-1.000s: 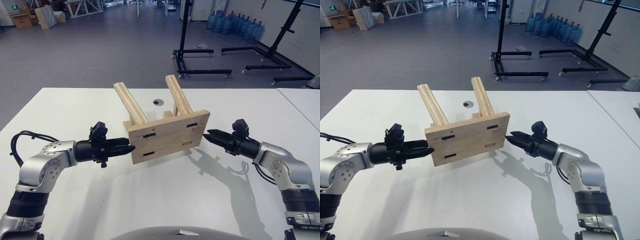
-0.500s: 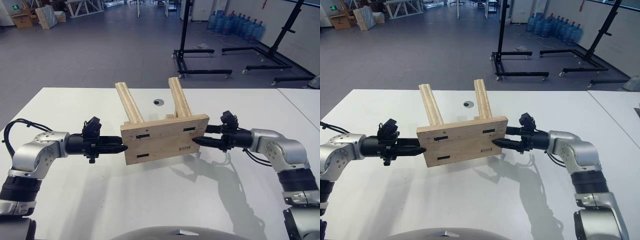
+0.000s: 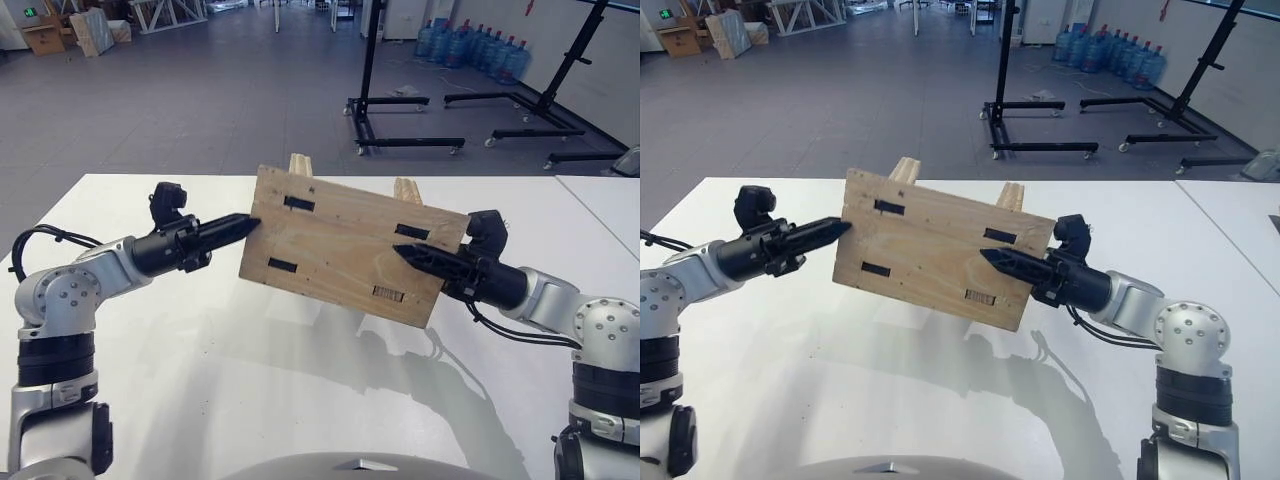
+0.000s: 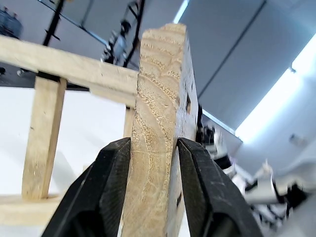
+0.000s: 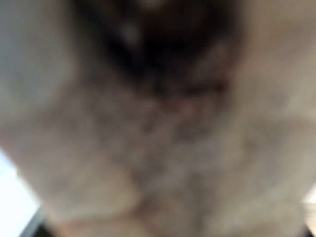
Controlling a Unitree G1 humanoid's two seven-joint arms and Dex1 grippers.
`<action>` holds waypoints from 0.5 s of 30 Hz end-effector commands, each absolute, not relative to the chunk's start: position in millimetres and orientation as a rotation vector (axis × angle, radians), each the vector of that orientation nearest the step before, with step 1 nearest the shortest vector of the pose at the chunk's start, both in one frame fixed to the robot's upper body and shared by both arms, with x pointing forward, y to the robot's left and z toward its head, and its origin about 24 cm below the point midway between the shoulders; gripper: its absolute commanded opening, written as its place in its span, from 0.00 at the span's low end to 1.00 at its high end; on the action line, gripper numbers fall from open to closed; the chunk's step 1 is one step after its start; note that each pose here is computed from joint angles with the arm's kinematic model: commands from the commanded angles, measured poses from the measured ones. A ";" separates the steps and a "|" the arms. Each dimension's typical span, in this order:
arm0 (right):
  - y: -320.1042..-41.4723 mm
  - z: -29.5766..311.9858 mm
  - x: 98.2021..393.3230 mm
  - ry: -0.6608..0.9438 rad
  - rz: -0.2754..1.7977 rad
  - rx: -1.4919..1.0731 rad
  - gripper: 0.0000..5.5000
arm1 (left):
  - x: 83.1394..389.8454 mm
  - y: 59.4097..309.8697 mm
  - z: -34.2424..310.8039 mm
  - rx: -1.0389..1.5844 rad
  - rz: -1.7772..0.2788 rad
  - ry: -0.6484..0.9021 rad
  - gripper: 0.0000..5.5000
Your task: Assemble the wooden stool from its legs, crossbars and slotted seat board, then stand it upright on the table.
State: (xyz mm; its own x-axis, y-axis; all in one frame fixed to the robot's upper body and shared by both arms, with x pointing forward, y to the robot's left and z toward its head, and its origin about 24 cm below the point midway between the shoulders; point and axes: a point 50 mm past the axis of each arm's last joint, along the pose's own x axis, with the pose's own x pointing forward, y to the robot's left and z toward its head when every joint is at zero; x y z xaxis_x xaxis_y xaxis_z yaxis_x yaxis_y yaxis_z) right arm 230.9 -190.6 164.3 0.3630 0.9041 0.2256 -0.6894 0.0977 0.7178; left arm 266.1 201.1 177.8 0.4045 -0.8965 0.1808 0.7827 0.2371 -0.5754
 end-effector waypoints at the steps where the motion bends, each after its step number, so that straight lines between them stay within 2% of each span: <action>1: -181.6 169.6 245.1 0.282 0.968 1.103 0.45 | 291.2 178.1 202.1 -0.812 -0.968 0.184 0.26; 4: -180.5 159.2 253.8 0.298 0.689 1.220 0.45 | 306.5 176.1 180.9 -0.860 -0.701 0.324 0.26; 7: -183.3 149.3 261.2 0.341 0.449 1.286 0.45 | 316.5 178.9 168.5 -0.948 -0.481 0.374 0.26; 15: -181.1 143.4 278.4 0.324 0.311 1.254 0.45 | 327.4 167.1 165.3 -1.046 -0.323 0.411 0.26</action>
